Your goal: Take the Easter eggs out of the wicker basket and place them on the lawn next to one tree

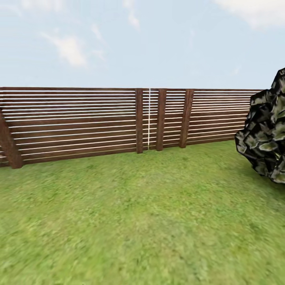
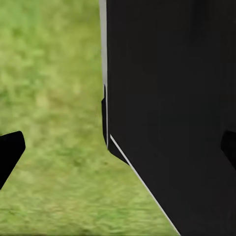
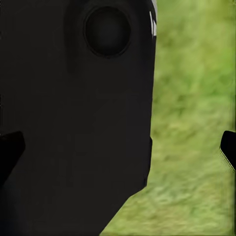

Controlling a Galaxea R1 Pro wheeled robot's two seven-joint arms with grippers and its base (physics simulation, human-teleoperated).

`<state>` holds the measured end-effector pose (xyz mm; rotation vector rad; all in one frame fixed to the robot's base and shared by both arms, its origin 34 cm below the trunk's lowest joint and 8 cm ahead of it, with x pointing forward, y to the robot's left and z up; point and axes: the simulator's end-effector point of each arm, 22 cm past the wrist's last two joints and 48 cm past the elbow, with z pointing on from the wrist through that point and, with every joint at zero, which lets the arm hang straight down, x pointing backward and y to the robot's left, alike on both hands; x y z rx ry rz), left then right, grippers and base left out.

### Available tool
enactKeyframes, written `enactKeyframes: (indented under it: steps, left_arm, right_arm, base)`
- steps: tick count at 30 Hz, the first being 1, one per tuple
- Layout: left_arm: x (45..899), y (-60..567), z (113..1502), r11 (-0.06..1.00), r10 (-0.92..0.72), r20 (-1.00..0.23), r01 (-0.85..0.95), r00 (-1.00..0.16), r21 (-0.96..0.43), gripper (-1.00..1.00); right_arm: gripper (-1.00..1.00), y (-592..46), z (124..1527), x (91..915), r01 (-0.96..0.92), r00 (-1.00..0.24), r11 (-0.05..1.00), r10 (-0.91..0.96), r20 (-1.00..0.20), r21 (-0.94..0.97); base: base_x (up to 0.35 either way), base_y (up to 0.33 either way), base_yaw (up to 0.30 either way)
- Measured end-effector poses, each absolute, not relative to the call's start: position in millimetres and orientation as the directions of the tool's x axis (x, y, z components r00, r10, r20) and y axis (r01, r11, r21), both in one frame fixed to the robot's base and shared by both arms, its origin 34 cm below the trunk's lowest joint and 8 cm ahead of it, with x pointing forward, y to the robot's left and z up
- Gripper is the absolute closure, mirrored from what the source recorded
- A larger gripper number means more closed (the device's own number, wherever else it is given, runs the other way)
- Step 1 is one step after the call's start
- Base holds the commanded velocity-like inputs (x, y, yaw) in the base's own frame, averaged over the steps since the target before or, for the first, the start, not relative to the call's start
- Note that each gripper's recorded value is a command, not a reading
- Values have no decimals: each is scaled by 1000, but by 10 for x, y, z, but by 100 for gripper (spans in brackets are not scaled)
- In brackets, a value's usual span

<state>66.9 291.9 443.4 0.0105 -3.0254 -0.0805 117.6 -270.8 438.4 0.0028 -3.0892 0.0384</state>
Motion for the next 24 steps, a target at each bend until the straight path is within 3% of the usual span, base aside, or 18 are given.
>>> enactKeyframes:
  steps: [24]
  left_arm:
    - [669,2924,4434,999,-11,115,-5,-993,54,-100]
  right_arm:
    - [-100,-2721,4384,1177,-2,-999,1000,0,52,-29]
  base:
    - [0,0,264]
